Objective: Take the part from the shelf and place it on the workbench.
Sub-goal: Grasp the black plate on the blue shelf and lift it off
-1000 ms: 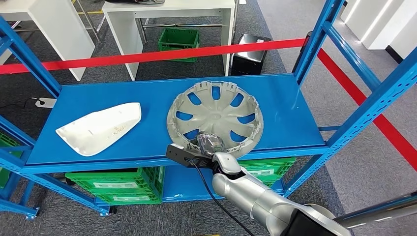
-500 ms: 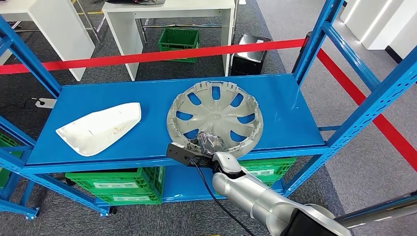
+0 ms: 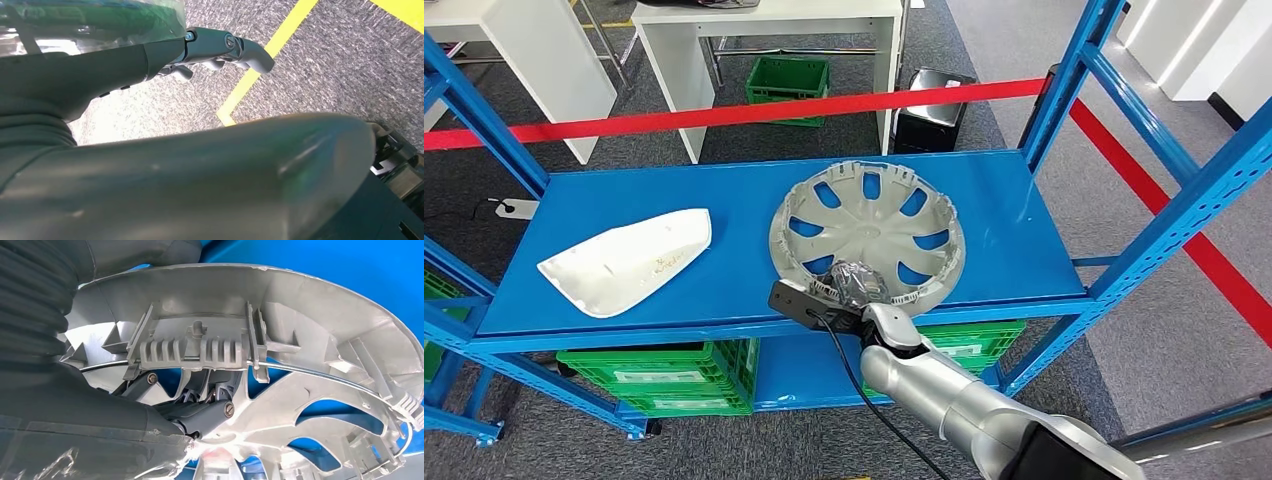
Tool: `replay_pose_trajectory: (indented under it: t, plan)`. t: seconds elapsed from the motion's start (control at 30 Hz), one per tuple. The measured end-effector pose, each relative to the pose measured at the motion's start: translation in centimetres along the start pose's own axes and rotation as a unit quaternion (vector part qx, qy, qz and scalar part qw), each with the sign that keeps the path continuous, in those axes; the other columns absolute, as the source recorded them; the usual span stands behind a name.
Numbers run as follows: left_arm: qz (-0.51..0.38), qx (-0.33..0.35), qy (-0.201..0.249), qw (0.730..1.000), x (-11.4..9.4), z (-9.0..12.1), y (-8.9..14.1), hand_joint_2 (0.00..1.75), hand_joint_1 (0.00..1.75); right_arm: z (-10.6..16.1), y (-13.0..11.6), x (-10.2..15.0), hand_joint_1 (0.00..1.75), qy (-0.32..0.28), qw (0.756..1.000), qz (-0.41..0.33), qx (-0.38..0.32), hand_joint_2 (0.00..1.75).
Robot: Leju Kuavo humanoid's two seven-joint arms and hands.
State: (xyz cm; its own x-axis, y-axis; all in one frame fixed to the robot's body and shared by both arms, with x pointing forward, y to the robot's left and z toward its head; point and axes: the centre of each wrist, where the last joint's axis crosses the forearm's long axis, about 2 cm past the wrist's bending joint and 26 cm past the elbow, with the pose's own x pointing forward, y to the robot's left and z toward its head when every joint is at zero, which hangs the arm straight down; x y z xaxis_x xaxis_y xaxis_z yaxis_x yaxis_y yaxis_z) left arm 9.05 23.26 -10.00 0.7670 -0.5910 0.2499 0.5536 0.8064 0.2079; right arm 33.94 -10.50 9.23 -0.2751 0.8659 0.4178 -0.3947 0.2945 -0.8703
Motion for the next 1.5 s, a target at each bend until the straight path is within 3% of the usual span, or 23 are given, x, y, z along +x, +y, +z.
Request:
replay_pose_trajectory:
  t: [0.3, 0.73, 0.87, 1.5]
  plan:
    - [0.015, 0.0, 0.003, 1.0, -0.6, 0.1, -0.3, 0.0, 0.0, 0.3, -2.1, 0.4, 1.75, 0.002, 0.998, -0.016, -0.055, 1.75]
    - [0.03, 0.003, 0.003, 1.0, -1.5, 0.2, -0.7, 0.0, 0.0, 2.3, -6.4, 1.6, 1.75, -0.044, 0.985, -0.045, -0.163, 1.75]
    - [0.035, 0.004, 0.007, 0.999, -1.7, 0.2, -0.7, 1.75, 0.0, 3.2, -7.6, 2.2, 1.75, -0.067, 0.978, -0.047, -0.192, 1.75]
    - [0.047, 0.009, 0.012, 0.999, -2.1, 0.3, -0.9, 1.75, 0.0, 7.6, -11.3, 4.6, 1.75, -0.146, 0.943, -0.058, -0.292, 1.75]
